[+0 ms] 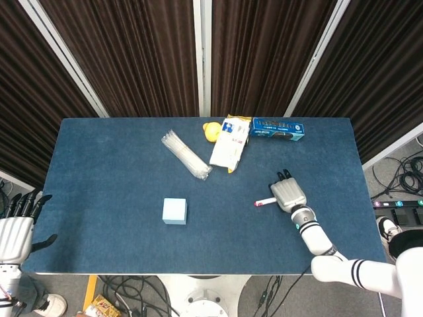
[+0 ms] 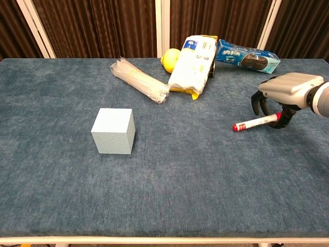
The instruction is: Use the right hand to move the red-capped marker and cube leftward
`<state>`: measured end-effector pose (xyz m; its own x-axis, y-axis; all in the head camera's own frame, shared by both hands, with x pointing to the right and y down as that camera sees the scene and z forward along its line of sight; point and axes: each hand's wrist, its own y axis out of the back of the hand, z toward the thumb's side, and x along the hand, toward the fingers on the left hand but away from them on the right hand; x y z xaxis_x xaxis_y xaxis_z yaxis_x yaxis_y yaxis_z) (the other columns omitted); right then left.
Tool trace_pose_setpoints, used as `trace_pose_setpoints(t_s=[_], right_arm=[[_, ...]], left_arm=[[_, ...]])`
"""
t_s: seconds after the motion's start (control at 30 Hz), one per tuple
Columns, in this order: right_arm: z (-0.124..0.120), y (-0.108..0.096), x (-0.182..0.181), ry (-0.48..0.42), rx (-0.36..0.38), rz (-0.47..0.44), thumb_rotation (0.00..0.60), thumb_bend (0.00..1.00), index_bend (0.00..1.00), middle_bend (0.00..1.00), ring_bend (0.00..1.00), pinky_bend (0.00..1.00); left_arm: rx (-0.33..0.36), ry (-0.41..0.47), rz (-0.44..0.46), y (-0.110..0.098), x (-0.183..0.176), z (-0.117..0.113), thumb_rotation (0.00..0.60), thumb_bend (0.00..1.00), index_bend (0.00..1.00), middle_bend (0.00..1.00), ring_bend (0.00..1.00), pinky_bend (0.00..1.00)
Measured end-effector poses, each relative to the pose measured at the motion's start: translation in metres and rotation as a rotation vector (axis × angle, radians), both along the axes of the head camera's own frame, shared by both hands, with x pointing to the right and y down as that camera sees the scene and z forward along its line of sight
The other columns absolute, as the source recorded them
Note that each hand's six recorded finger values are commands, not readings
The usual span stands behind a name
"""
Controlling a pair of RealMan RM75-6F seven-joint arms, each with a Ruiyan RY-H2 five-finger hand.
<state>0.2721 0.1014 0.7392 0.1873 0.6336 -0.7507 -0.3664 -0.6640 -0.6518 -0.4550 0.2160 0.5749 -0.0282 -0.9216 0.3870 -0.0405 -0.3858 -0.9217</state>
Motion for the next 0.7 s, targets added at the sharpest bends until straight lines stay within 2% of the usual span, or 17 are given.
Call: trace_pose_setpoints(t_s=[0.2, 0.4, 0.5, 0.7], right_arm=[[-0.017, -0.006, 0.006, -0.037, 0.039, 0.037, 0.600, 0.15, 0.19, 0.26, 0.00, 0.00], [-0.062, -0.012, 0.037, -0.087, 0.168, 0.094, 0.600, 0.18, 0.14, 0.19, 0.00, 0.00], [-0.088, -0.004, 0.062, -0.116, 0.237, 0.136, 0.600, 0.18, 0.10, 0.13, 0.00, 0.00], [-0.132, 0.034, 0.114, -0.147, 0.346, 0.231, 0.600, 0.18, 0.01, 0.07, 0.00, 0.00]], left_arm=[[0.004, 0.003, 0.001, -0.001, 0.001, -0.001, 0.600, 0.05, 0.22, 0.15, 0.12, 0.10], [-0.003, 0.002, -0.003, -0.001, -0.001, 0.002, 0.600, 0.05, 0.22, 0.15, 0.12, 0.10], [-0.007, 0.008, -0.003, -0.003, 0.000, 0.005, 0.600, 0.05, 0.22, 0.15, 0.12, 0.10], [-0.016, 0.008, -0.002, -0.003, -0.003, 0.010, 0.600, 0.05, 0.22, 0.15, 0.12, 0.10]])
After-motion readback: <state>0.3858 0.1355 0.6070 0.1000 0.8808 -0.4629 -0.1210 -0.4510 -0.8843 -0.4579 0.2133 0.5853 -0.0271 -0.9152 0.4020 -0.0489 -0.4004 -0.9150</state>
